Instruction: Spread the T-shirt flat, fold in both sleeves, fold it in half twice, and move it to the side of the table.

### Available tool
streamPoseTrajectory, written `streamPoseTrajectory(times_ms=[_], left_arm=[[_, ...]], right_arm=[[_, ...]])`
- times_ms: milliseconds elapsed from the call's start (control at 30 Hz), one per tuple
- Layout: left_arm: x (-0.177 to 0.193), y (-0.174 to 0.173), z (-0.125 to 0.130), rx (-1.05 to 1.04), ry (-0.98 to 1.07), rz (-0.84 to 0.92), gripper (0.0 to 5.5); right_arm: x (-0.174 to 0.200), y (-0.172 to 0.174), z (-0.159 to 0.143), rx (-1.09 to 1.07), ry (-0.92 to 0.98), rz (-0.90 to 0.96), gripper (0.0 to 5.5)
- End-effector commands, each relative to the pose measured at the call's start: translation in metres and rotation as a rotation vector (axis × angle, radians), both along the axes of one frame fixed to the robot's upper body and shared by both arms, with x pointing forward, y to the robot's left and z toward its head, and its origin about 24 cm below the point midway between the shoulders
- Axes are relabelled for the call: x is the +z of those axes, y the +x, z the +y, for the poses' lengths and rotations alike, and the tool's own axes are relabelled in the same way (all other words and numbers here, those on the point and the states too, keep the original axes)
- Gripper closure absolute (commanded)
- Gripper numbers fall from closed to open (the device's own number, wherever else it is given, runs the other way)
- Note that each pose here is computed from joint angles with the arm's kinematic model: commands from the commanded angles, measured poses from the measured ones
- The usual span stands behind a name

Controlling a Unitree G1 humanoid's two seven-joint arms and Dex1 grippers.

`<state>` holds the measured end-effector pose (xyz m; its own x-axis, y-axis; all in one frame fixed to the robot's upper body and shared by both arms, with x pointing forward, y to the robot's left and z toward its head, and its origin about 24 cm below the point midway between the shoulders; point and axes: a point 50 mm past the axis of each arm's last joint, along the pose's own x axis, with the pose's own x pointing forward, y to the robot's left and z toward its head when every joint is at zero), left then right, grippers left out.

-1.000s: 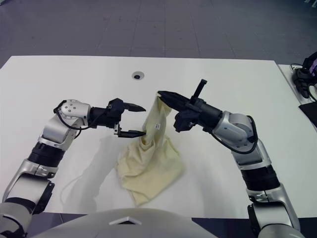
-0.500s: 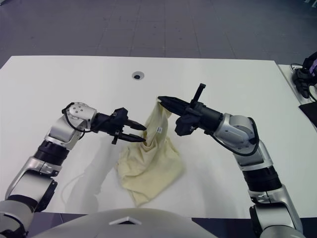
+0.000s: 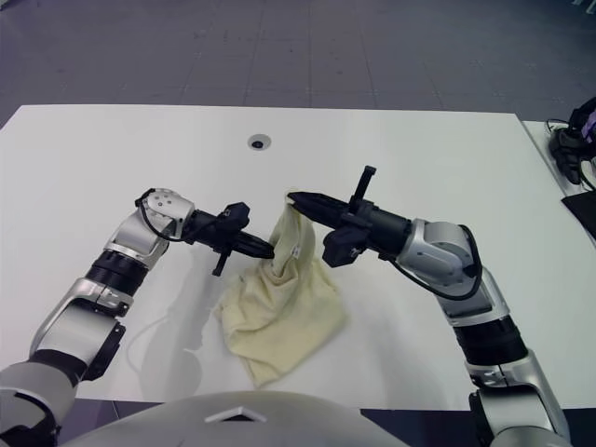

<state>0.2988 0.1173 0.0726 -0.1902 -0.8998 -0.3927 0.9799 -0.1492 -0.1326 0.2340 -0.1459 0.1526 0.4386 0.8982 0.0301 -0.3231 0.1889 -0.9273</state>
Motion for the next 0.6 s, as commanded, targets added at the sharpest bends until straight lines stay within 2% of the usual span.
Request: streamPoseTrajectory(times_ms=[33, 200, 333, 433, 600], left_arm=[[0.023, 0.011, 0.013, 0.028, -0.006, -0.072, 5.49], [0.064, 0.023, 0.048, 0.145, 0.003, -0.230, 5.49], [0.090, 0.037, 0.067, 0.249, 0.089, -0.424, 5.49], [0.111, 0.059, 0.069, 0.332, 0.207, -0.638, 5.49], [0.140, 0.090, 0.053, 0.420, 0.288, -0.878, 5.49]], right_arm=[[0.001, 0.010, -0.014, -0.125, 0.000, 0.024, 5.50], [0.000, 0.022, -0.032, -0.291, 0.056, 0.123, 5.50], [0.010, 0.030, -0.029, -0.334, 0.185, 0.219, 5.50], [0.022, 0.050, -0.025, -0.394, 0.230, 0.262, 5.50], [0.033, 0.088, -0.023, -0.506, 0.230, 0.297, 5.50]])
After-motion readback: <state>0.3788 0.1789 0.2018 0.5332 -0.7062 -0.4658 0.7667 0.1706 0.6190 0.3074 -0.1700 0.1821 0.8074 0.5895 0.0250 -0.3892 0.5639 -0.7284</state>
